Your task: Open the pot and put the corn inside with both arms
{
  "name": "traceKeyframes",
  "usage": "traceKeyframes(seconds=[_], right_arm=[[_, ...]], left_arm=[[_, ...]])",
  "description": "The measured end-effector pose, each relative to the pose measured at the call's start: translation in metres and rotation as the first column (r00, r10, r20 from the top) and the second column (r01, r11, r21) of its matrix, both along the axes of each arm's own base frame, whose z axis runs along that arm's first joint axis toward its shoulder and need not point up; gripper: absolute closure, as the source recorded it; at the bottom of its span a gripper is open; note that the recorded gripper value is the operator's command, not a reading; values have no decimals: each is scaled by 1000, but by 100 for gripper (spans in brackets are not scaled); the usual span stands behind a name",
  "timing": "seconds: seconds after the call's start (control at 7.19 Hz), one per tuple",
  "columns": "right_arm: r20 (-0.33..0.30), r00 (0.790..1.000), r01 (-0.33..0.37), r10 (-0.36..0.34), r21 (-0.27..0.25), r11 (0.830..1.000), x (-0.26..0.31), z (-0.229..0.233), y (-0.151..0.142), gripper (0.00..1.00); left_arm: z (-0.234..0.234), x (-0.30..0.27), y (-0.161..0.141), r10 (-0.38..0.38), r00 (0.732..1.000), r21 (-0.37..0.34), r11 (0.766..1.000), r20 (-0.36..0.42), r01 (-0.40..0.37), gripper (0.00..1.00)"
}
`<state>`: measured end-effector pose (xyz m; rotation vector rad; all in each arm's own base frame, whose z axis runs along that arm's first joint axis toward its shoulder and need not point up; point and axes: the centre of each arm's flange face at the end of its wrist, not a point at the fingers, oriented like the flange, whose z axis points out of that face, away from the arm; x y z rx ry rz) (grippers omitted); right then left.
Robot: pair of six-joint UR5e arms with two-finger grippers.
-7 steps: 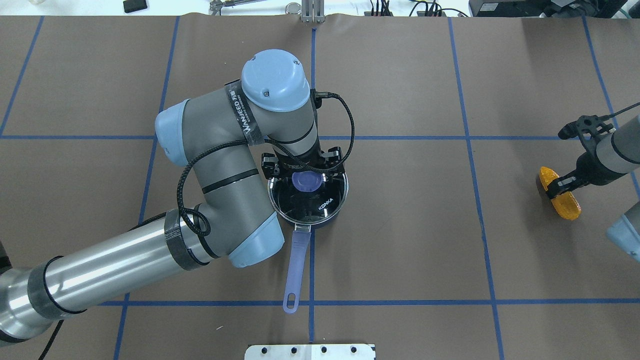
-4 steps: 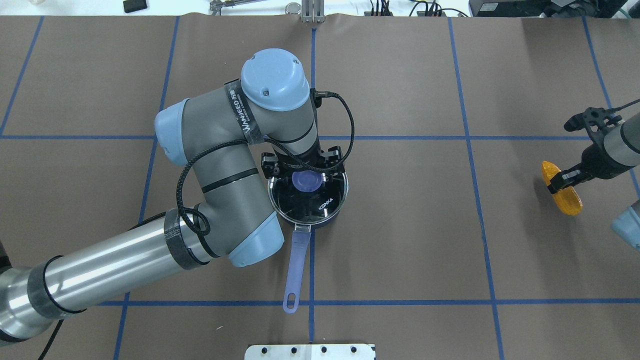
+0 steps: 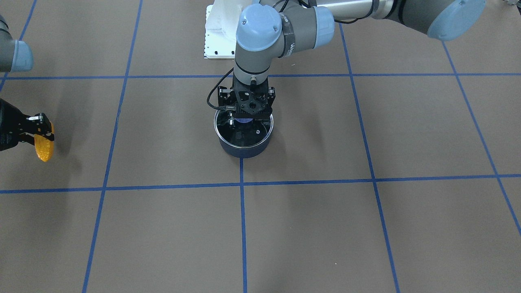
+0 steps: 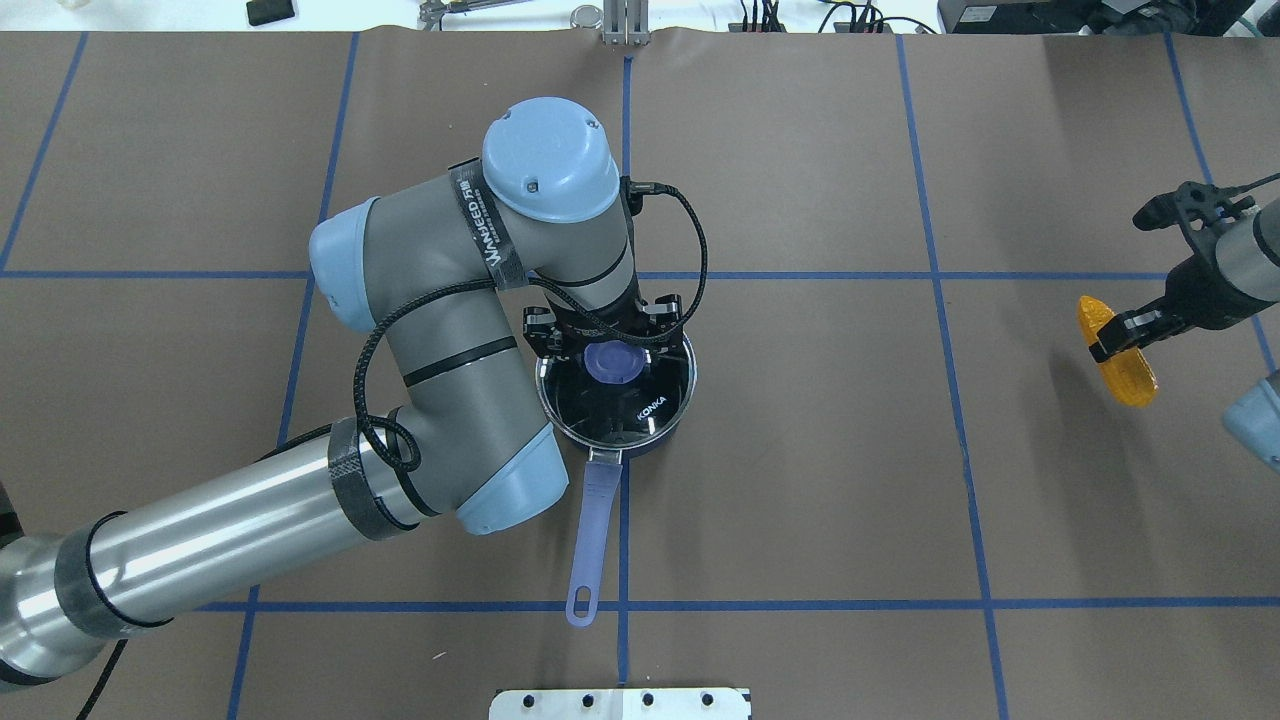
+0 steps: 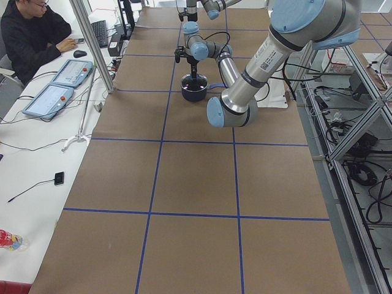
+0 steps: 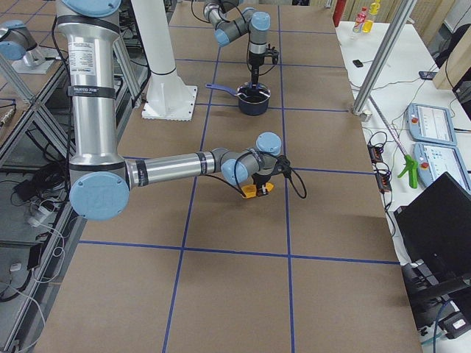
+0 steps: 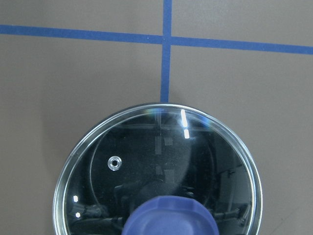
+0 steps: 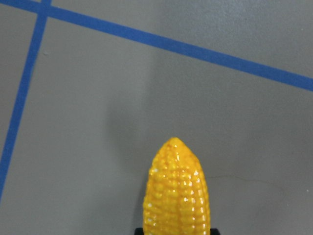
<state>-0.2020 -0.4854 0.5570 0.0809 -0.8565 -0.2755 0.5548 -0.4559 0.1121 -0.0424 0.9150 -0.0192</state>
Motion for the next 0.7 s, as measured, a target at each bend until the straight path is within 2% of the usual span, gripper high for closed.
traceKeyframes(seconds=[0.14,0.28,0.42,0.7], right_arm=[[0,1000,-3,3,-7,1000,-1,-14,-7,80],[0,1000,-5,5,-10,1000,-2,-22,-11,80],[1,1000,-6,6,-10,1000,-2,-28,-13,80],[7,1000,-10,10,-8,1000,-5,-48,-24,80]], left_arm=[[1,1,0,0,1000,-1,1000,1,0,18],[2,1,-1,0,1000,-2,1000,4,0,23],[5,3,-2,0,1000,-4,1000,8,0,35],[8,4,-2,-1,1000,-7,1000,12,1,40]])
